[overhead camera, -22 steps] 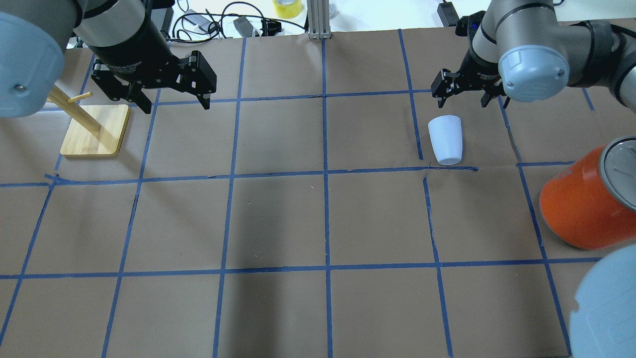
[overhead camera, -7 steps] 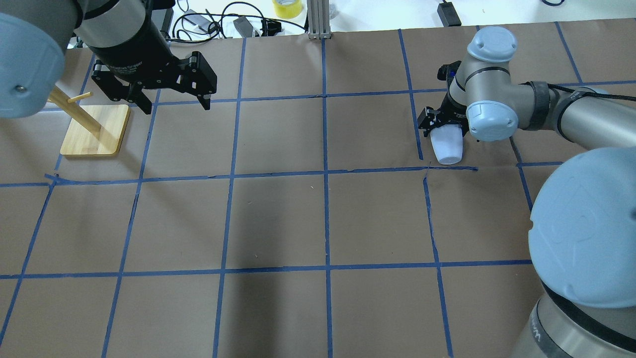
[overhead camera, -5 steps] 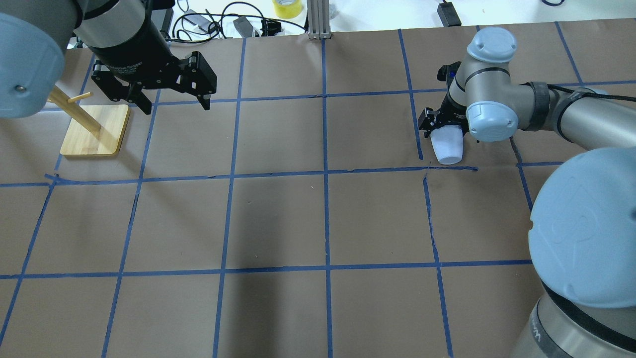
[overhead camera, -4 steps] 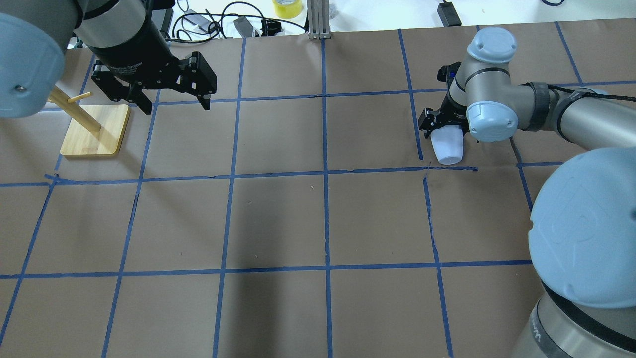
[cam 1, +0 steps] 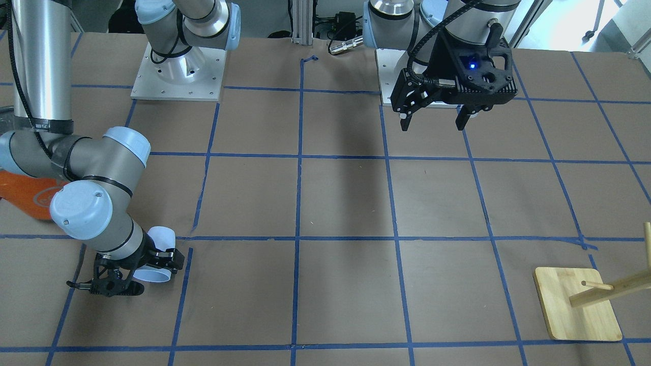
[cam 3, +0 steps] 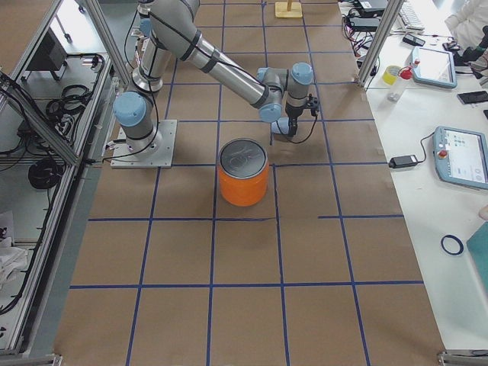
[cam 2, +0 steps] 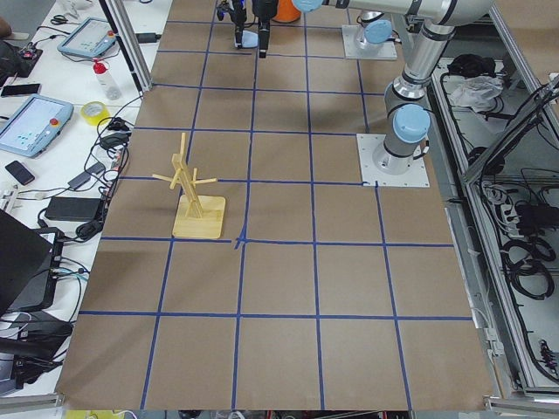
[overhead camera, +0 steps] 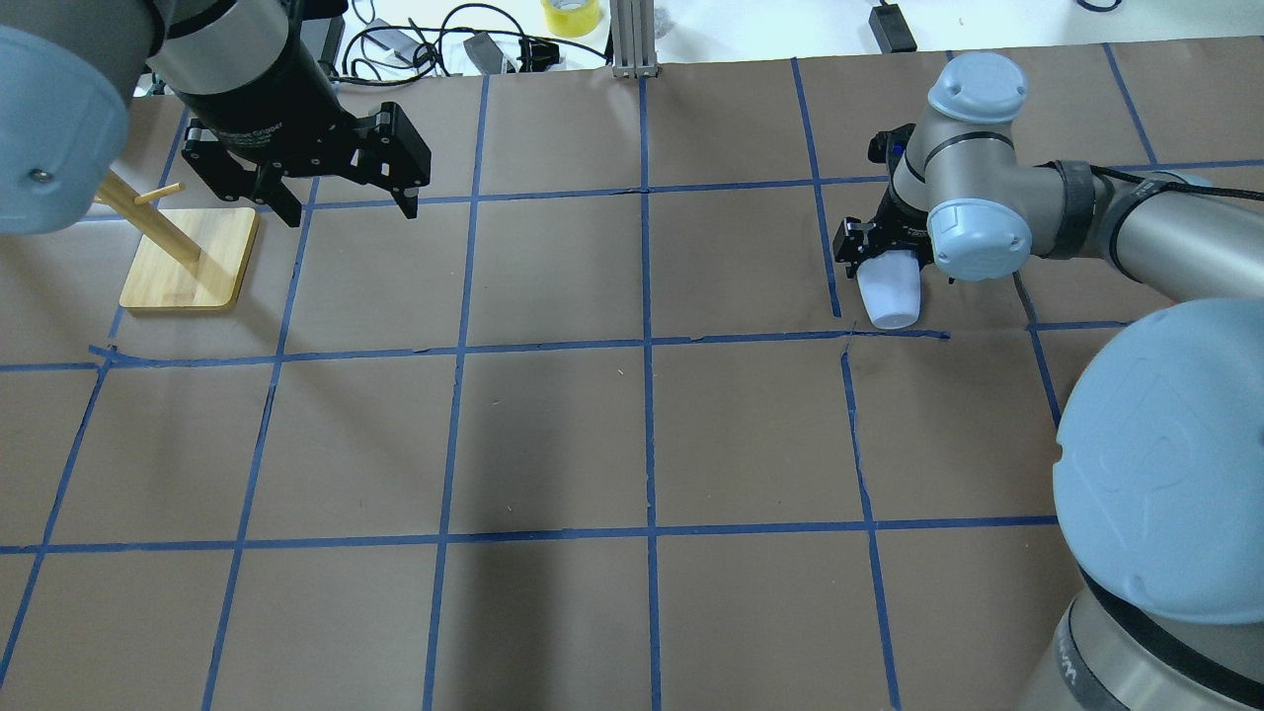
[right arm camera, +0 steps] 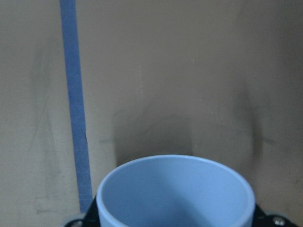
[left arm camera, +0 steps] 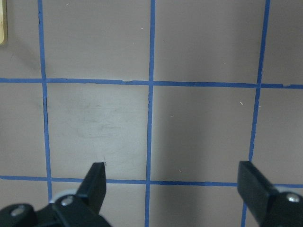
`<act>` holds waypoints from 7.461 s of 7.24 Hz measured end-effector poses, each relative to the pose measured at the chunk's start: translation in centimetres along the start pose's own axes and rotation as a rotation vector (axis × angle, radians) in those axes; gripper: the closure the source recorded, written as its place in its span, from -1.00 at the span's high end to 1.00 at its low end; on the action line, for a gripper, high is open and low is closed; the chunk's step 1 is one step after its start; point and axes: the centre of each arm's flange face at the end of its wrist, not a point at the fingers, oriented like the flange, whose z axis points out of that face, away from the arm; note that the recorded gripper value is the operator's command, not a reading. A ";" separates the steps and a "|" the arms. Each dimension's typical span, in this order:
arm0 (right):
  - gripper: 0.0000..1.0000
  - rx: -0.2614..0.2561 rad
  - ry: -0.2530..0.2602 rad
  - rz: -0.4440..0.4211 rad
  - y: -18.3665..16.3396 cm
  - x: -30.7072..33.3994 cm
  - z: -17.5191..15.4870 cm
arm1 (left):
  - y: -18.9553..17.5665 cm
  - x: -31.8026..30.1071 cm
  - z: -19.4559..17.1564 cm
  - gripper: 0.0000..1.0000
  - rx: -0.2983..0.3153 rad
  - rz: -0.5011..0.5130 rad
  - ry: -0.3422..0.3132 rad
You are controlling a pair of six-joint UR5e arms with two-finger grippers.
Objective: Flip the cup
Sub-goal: 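Hold the white cup closed in the right gripper, then lift the white cup and carry it toward the left gripper, then rotate the right wrist to tip the white cup onto its side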
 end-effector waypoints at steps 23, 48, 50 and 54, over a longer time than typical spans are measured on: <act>-1.00 0.123 0.007 -1.423 11.7 -31.0 -3.5 | 0.0 0.0 0.0 1.00 0.000 0.000 -0.001; 1.00 0.230 -0.061 -1.639 10.6 -36.1 0.3 | 0.0 0.0 0.0 1.00 0.003 0.007 0.003; 1.00 0.230 -0.058 -1.630 10.2 -35.5 0.2 | 0.1 0.0 0.1 1.00 0.001 0.009 0.003; 1.00 0.234 -0.048 -1.595 9.0 -33.6 -0.8 | 0.0 0.1 0.2 1.00 0.004 0.010 0.003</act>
